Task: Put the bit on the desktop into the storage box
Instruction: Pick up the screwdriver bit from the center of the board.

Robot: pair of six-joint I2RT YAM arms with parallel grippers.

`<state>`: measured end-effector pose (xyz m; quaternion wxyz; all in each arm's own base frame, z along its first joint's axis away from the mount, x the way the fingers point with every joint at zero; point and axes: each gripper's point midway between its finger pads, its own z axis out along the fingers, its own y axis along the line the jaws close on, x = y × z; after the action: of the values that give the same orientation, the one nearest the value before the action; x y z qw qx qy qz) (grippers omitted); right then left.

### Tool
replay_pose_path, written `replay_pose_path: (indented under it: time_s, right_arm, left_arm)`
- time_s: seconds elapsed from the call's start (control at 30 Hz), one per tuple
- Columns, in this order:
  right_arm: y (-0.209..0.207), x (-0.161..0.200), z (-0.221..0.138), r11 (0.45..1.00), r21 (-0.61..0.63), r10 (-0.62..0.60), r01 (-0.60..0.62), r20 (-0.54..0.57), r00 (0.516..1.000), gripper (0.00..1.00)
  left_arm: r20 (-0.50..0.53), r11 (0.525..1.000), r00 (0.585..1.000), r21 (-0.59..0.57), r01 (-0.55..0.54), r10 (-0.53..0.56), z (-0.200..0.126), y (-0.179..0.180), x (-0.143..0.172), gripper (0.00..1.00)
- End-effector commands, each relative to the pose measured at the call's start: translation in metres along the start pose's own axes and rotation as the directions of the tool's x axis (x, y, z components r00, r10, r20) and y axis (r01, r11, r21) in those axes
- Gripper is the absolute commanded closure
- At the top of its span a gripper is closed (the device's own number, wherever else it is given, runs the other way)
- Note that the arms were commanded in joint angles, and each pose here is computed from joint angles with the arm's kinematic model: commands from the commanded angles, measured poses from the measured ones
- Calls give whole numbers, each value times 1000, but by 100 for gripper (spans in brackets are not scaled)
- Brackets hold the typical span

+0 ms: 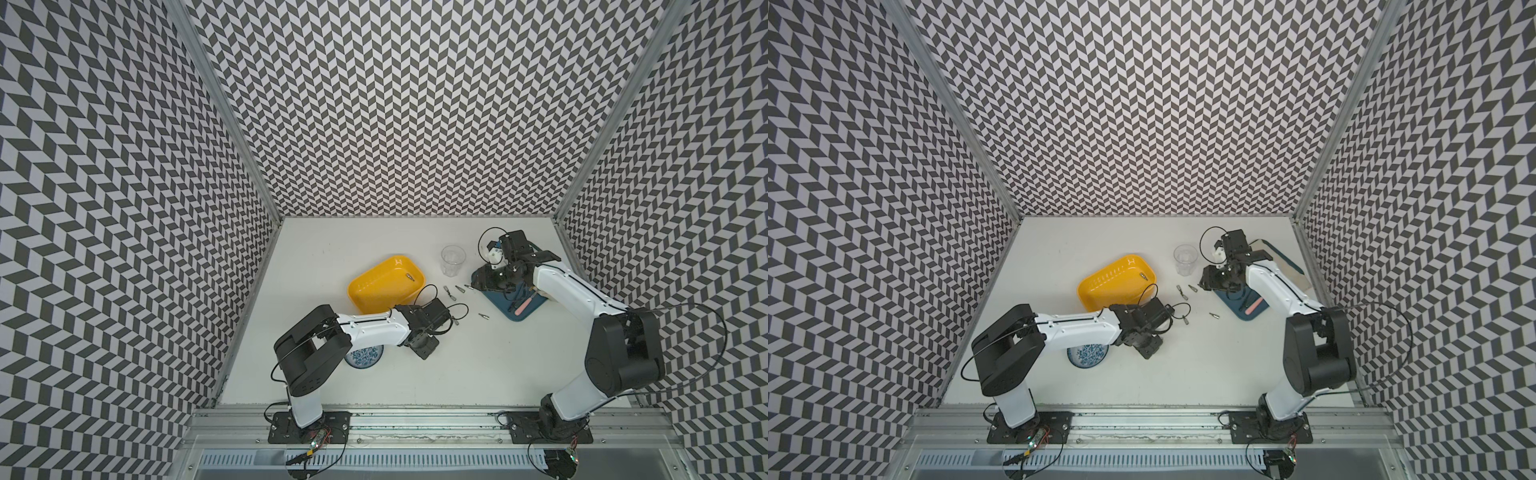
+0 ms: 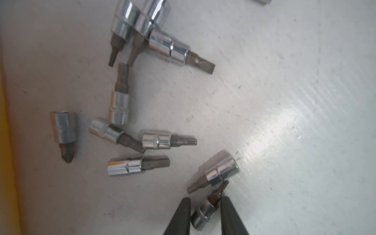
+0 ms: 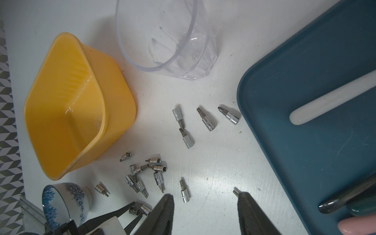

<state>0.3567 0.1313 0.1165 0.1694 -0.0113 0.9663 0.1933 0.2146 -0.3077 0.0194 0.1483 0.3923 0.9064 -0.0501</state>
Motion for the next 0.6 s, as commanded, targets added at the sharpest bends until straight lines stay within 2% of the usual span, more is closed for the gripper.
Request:
replay_pose_path:
  time_s: [0.0,0.3,0.43,0.57]
  right_arm:
    - [2,-4,-9,1000,-7,-8,8,46,999,45]
    - [0,16,0,1000,6,-11,11,6,1000,45]
    - [-1,29,7,1000,18,-11,11,-23,1000,44]
    - [-3,38,11,998,56,-21,23,-42,999,43]
  left_arm:
    - [-85,1000,996,2,-22,22,12,-1,20,75]
    - [-104,999,994,32,-16,19,11,-6,24,83]
    - [-109,998,994,59,-7,13,10,-10,26,99]
    - [-104,996,995,84,6,2,5,-13,26,100]
